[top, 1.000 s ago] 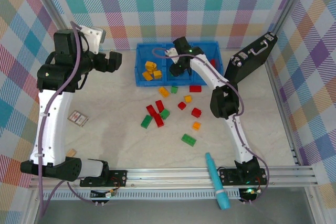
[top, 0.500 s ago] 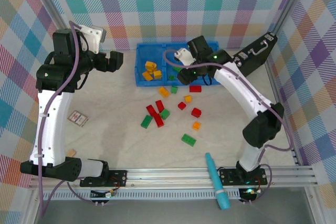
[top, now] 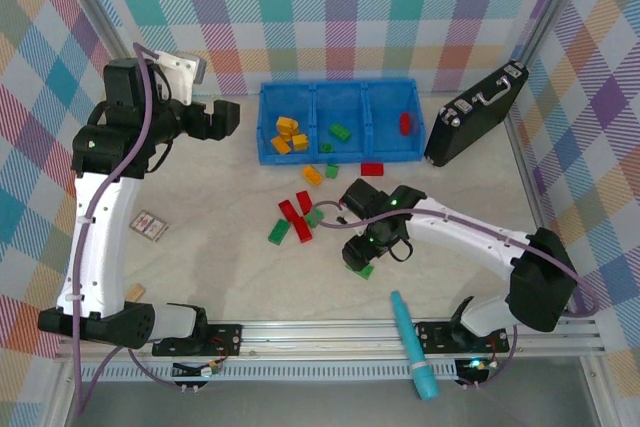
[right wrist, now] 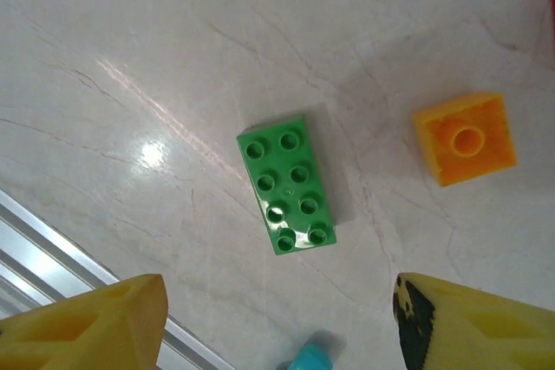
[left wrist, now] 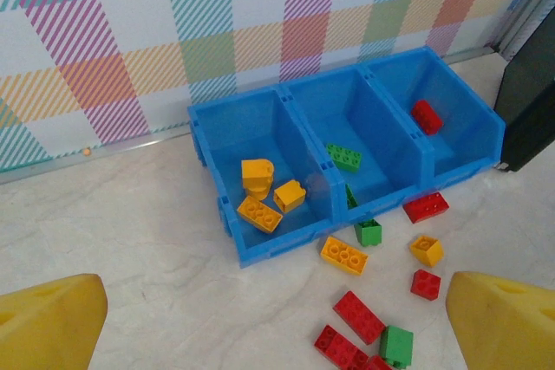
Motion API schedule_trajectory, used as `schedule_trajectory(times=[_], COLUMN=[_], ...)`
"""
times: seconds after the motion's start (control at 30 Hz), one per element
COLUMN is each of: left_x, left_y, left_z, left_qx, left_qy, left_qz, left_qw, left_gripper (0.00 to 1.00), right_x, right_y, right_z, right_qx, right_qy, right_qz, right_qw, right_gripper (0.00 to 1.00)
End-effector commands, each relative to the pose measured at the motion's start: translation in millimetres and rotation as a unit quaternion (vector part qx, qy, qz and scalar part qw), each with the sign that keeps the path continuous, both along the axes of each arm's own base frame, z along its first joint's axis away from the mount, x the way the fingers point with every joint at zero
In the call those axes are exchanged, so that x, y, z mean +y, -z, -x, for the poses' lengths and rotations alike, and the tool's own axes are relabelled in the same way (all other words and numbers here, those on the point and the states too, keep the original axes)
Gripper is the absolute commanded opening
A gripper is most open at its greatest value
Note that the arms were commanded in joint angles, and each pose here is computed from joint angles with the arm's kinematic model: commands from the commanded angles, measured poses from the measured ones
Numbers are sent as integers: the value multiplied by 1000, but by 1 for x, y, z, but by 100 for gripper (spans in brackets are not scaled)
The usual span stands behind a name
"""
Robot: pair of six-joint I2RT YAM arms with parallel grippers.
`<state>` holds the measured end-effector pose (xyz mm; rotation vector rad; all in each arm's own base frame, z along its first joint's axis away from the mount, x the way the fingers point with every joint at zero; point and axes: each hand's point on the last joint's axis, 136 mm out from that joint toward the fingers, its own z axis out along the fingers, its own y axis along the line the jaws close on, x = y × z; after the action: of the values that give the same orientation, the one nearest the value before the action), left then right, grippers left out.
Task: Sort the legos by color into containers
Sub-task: Pick up the lego from the bottom-center of the table.
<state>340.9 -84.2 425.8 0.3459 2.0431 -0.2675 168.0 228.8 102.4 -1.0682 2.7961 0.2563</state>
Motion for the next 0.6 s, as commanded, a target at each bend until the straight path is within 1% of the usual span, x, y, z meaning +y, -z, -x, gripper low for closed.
schedule_trajectory(times=[0.0, 0.13, 0.3, 0.43, 0.57], left_x=[1, 2, 3, 3, 4], left_y=[-14, -13, -10, -8, -7], left_z=[8, 10, 10, 9, 9], left_qx=[-24, -22, -20, -16, -15], left_qy=[1, -2, -5, -5, -6], left_qz=[17, 16, 13, 12, 11], left_qw=[1000, 1000, 1000, 1000, 1000], left_gripper=[100, 100, 100, 100, 100], right_x=[12, 16, 20, 20, 14], right_y=[7, 20, 38, 52, 64], right_z=[-3, -1, 4, 6, 2], right_qx=[-1, 5, 13, 12, 3], right_qy=[14, 7, -5, -13, 1], right_qz=[-16, -18, -11, 9, 34], right_qw=[1000, 1000, 1000, 1000, 999], right_gripper=[72, 76, 80, 80, 80])
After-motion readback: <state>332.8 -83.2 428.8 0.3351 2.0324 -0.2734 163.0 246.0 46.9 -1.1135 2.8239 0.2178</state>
